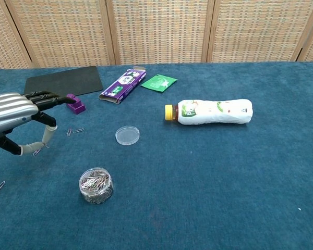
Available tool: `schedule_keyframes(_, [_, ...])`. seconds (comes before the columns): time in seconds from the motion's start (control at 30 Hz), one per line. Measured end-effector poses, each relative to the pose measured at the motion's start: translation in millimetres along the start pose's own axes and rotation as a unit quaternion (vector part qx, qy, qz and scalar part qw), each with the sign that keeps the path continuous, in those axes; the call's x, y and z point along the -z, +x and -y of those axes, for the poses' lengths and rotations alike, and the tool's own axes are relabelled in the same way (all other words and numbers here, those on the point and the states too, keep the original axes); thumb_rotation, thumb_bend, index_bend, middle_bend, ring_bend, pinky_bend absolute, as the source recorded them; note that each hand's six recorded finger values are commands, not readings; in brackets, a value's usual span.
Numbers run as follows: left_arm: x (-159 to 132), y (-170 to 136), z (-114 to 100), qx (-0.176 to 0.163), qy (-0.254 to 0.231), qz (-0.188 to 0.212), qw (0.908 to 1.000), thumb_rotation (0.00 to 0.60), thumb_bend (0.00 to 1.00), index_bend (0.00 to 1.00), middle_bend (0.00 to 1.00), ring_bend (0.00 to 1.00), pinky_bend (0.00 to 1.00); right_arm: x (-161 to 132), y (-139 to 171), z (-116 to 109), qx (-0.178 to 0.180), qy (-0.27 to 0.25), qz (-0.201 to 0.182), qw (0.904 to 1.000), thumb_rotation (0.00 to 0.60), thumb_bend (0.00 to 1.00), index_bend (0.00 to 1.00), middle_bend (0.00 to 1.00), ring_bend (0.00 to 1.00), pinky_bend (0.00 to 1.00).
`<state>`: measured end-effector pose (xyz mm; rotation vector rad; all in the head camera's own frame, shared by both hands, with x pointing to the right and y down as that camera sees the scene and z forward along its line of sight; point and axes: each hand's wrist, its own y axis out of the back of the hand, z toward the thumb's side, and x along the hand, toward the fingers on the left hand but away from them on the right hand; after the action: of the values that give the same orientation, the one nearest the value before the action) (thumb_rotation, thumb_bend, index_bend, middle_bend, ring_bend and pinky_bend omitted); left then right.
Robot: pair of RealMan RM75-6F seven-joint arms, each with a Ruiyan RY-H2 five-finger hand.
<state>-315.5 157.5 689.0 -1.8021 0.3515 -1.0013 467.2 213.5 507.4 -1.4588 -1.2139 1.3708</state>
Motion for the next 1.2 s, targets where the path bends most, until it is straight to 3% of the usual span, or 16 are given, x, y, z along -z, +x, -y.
schedule_keyframes(0.23, [-39.9, 10.8, -22.2, -0.024, -0.008, 0.05, 0.9984, 0.6, 0.43, 0.65, 0.0, 0.0, 0.0, -1.3, 0.0, 1.1, -0.001, 0.002, -0.002, 1.0, 0.6, 0.0, 0.0, 0.0, 0.0, 0.0])
schedule_keyframes(0.47, [-97.5, 29.6, -10.8, -0.007, -0.003, 0.101, 0.9949, 0.6, 0.43, 0.65, 0.0, 0.0, 0.0, 0.1, 0.0, 1.3, -0.002, 0.001, 0.0, 1.0, 0.6, 0.0, 0.0, 0.0, 0.0, 0.0])
schedule_keyframes(0.73, [-106.2, 31.3, -2.4, 0.004, 0.0, 0.102, 0.9948, 0.6, 0.43, 0.65, 0.0, 0.0, 0.0, 2.3, -0.3, -1.1, 0.0, -0.004, 0.001, 1.0, 0.6, 0.0, 0.0, 0.0, 0.0, 0.0])
schedule_keyframes(0.8, [-105.7, 31.0, -1.6, 0.005, 0.001, 0.101, 0.9949, 0.6, 0.42, 0.61, 0.0, 0.0, 0.0, 2.4, -0.2, -1.6, 0.001, -0.005, 0.001, 1.0, 0.6, 0.0, 0.0, 0.0, 0.0, 0.0])
schedule_keyframes(0.97, [-103.7, 29.4, -0.5, 0.012, -0.003, 0.093, 0.9956, 0.6, 0.22, 0.24, 0.0, 0.0, 0.0, 2.4, 0.1, -2.5, 0.002, -0.006, 0.001, 1.0, 0.6, 0.0, 0.0, 0.0, 0.0, 0.0])
schedule_keyframes(1.2, [-95.6, 26.3, -9.1, 0.001, -0.014, 0.084, 0.9963, 0.6, 0.18, 0.21, 0.0, 0.0, 0.0, 2.2, -0.1, -1.7, 0.0, -0.005, 0.001, 1.0, 0.6, 0.0, 0.0, 0.0, 0.0, 0.0])
